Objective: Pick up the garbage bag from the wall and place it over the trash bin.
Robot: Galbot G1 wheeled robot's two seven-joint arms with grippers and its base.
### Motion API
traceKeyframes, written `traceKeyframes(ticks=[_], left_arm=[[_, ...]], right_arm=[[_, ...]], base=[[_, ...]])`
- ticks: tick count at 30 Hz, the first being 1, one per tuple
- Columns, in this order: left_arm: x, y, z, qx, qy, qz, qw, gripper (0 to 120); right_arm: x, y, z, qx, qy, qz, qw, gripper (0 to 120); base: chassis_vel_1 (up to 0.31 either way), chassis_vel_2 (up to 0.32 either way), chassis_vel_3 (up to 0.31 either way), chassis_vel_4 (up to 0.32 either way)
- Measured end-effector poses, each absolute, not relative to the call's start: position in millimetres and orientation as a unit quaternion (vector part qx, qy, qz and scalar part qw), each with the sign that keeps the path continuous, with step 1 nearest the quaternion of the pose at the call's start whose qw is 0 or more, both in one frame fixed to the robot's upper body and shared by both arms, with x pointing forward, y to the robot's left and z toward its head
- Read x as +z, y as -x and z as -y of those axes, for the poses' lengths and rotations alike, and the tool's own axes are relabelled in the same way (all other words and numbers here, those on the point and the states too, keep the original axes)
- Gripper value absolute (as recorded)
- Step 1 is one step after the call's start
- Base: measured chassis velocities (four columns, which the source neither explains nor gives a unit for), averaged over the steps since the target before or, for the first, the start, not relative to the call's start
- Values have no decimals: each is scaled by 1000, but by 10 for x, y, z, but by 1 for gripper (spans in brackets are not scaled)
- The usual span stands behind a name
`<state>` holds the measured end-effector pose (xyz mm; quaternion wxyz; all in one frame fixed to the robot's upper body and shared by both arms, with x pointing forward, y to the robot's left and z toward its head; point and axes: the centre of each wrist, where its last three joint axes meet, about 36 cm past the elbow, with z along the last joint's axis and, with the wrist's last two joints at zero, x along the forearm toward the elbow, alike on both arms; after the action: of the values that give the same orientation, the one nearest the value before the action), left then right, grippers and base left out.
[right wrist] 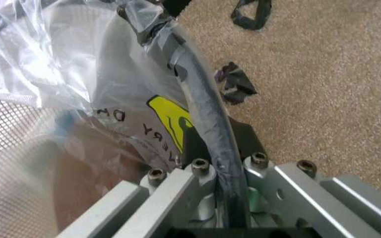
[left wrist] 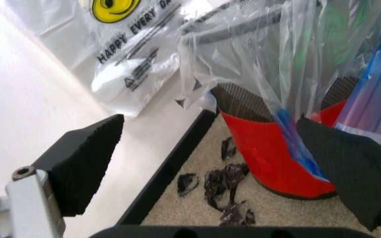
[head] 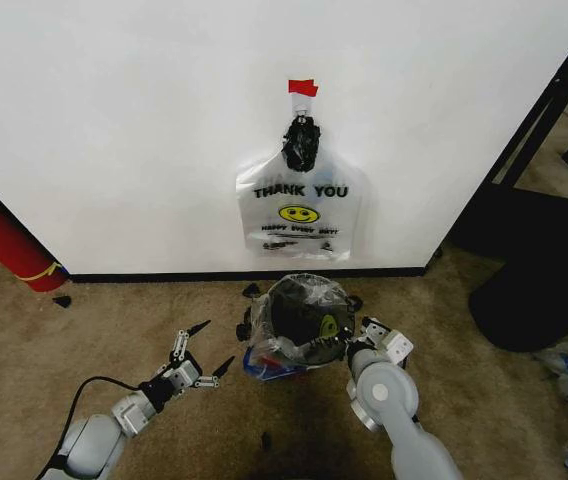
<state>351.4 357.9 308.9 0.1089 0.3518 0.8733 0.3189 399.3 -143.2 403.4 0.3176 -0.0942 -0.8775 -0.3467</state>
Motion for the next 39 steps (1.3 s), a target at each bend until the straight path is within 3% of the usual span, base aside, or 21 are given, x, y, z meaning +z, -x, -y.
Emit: traceKeyframes(ticks=[3, 8, 16, 28, 32, 35, 37, 38, 39], left_arm=[[3093, -3522, -3582, 319, -353, -873, 110, 100], [3099, -3532, -3584, 319, -354, -872, 112, 100], [3139, -3529, -3583, 320, -354, -871, 117, 100], [3211, -3462, -3563, 321, -346, -872, 126, 100], [3214, -3431, -3558, 321, -346, -872, 126, 100], [3230, -3416, -3543, 320, -342, -874, 130, 100], [3269, -3421, -3505, 306, -327, -882, 144, 100], [3269, -3421, -3505, 306, -327, -882, 144, 100], [3305, -3425, -3459, 290, -312, -891, 157, 100]], right_arm=[[4030, -4008, 1432, -342, 93, 879, 320, 2], [3990, -4026, 1441, -335, 89, 882, 319, 23], [3983, -3954, 1420, -337, 64, 887, 308, 48], [3932, -3849, 1505, -339, 1, 908, 248, 94], [3829, -3826, 1554, -345, -20, 908, 237, 100], [3705, -3765, 1619, -367, -80, 907, 188, 100], [3582, -3711, 1657, -379, -122, 911, 107, 100], [3582, -3711, 1657, -379, -122, 911, 107, 100], [3503, -3696, 1677, -370, -138, 917, 54, 100]], base=[[0, 0, 0, 0], [0, 0, 0, 0], [0, 0, 0, 0], [0, 0, 0, 0], [0, 0, 0, 0], [0, 0, 0, 0], [0, 0, 0, 0], [0, 0, 0, 0], [0, 0, 0, 0]])
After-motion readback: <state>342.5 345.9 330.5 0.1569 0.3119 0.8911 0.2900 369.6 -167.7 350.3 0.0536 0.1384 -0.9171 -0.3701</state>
